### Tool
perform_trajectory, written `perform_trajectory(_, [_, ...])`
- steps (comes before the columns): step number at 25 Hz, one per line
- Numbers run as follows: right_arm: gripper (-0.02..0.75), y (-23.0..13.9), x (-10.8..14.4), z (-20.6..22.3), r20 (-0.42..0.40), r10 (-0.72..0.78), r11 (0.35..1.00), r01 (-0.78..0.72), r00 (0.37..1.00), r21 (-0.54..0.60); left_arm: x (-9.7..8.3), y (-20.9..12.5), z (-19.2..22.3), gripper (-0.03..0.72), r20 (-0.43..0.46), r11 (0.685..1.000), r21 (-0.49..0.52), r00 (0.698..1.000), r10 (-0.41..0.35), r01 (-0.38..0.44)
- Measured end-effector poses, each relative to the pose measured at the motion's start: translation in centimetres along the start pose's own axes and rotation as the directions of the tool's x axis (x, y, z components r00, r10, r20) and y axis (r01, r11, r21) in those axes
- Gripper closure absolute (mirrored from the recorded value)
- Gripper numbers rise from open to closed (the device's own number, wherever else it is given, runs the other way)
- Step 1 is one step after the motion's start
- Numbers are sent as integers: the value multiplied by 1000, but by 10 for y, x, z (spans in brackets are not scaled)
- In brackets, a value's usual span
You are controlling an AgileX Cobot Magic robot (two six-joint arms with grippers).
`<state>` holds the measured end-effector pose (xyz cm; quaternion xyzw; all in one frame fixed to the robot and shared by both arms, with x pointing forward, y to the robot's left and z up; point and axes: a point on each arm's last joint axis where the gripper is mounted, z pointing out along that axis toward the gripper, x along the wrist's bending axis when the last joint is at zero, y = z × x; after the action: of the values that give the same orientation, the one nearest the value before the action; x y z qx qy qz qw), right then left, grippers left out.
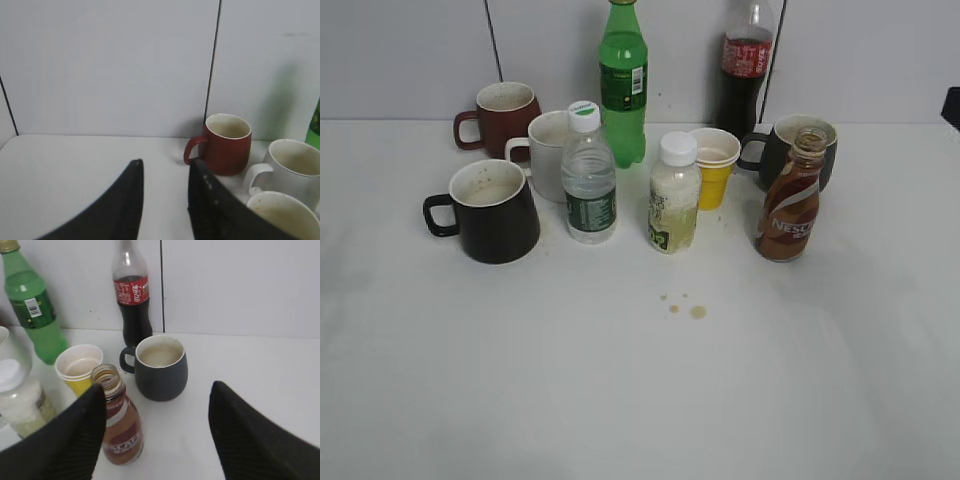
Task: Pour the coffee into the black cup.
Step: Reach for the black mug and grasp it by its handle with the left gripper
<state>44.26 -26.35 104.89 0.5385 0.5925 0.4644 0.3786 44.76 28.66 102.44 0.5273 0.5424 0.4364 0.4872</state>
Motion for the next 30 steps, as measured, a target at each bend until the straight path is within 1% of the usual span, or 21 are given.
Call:
perform_trajectory(2, [256, -5, -2, 19, 26, 0, 1000, 0, 1000, -19, 1, -9, 12, 447, -7, 1000, 3, 1000, -19, 19])
perform_trajectory(4, [256, -11, -3, 32, 35, -18, 999, 19, 999, -27, 0, -20, 24, 447, -4, 1000, 20, 1000, -9, 9])
perform_trajectory(6, [256, -17, 0, 41, 16, -50, 999, 50, 999, -17, -1, -30, 33, 447, 14, 999, 32, 1000, 21, -21])
perform_trajectory(8, [256, -20, 7, 45, -21, -79, 997, 78, 997, -22, -3, -43, 41, 447, 46, 997, 47, 997, 57, -59])
perform_trajectory(10, [256, -26, 16, 47, -61, -112, 993, 110, 992, -35, -5, -56, 44, 447, 74, 996, 33, 994, 80, -83])
perform_trajectory(12, [256, -35, 23, 46, -91, -131, 991, 126, 987, -52, -5, -71, 46, 447, 88, 996, 18, 992, 84, -86])
perform_trajectory(14, [256, -45, 25, 43, -108, -144, 989, 138, 984, -58, -7, -81, 47, 447, 114, 996, -23, 989, 93, -91])
perform_trajectory(16, [256, -55, 25, 39, -111, -152, 986, 144, 982, -79, -10, -94, 50, 447, 153, 995, -10, 983, 103, -103])
perform_trajectory(19, [256, -67, 23, 35, -110, -157, 985, 147, 982, -92, -12, -116, 54, 447, 201, 990, 64, 974, 108, -123])
perform_trajectory(22, [256, -75, 23, 38, -108, -158, 985, 148, 982, -93, -12, -126, 56, 447, 209, 987, 102, 972, 103, -126])
perform_trajectory(26, [256, -85, 23, 48, -106, -162, 984, 152, 981, -93, -13, -130, 66, 443, 210, 987, 101, 972, 102, -126])
perform_trajectory(30, [256, -94, 23, 57, -102, -165, 982, 153, 981, -112, -13, -141, 82, 408, 219, 984, 121, 971, 100, -129])
